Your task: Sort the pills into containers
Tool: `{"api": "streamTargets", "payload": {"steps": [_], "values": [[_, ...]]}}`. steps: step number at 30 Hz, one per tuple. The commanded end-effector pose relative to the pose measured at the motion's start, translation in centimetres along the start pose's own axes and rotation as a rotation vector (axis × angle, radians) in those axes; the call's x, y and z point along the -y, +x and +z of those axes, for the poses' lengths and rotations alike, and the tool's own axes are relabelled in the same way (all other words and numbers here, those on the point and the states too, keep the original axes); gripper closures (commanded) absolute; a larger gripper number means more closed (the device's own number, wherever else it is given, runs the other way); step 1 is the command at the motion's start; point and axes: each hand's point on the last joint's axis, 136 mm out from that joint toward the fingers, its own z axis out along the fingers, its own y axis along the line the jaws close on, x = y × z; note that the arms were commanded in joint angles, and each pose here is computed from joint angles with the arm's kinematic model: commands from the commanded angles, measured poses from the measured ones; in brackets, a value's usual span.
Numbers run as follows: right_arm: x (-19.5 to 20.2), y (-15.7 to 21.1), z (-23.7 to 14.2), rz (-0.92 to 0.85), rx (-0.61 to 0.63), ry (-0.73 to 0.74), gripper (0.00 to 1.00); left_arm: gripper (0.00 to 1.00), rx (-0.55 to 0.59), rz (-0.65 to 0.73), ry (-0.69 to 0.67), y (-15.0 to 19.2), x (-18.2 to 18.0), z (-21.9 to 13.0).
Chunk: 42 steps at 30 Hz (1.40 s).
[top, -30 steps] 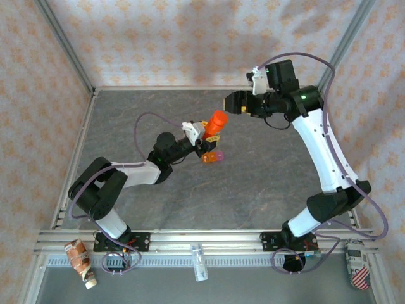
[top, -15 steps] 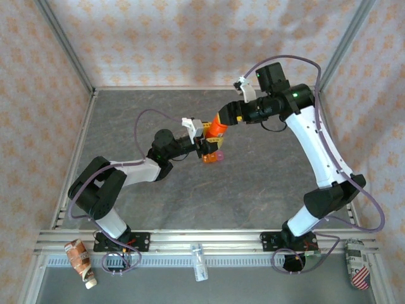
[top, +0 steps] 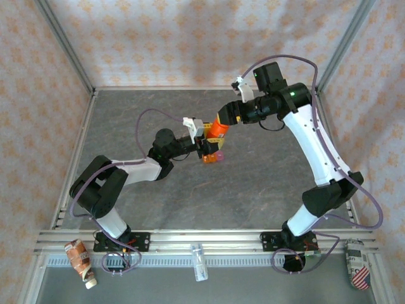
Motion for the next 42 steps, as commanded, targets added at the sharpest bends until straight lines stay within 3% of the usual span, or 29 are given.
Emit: {"api": "streamTargets", "payload": {"steps": [1, 12, 20, 30, 37, 42], "values": [[-0.6, -0.5, 0.0, -0.018, 0.007, -0.016, 0.31, 1.0, 0.074, 0.049, 0.04, -2.6, 0.5, 0.4], [0.1, -0.1, 1.0, 0.026, -0.013, -0.006, 0.5, 1.0, 0.085, 0.063, 0.034, -3.2, 0.4, 0.5], [1.7, 1.1, 4.0, 0.199, -0.028, 0.049, 0.58, 1.0, 0.103, 0.213, -0.153, -3.8, -1.4, 0.0], [3.5, 2.8, 9.4, 0.396, -0.055, 0.112, 0.58, 1.0, 0.11, 0.422, -0.357, -4.4, -2.0, 0.2], [3.7, 2.2, 9.8, 0.424, -0.032, 0.125, 0.55, 1.0, 0.09, 0.418, -0.423, -3.6, -2.8, 0.2], [3.2, 0.7, 8.4, 0.41, 0.003, 0.127, 0.41, 1.0, 0.081, 0.377, -0.435, -2.8, -3.3, 0.2]]}}
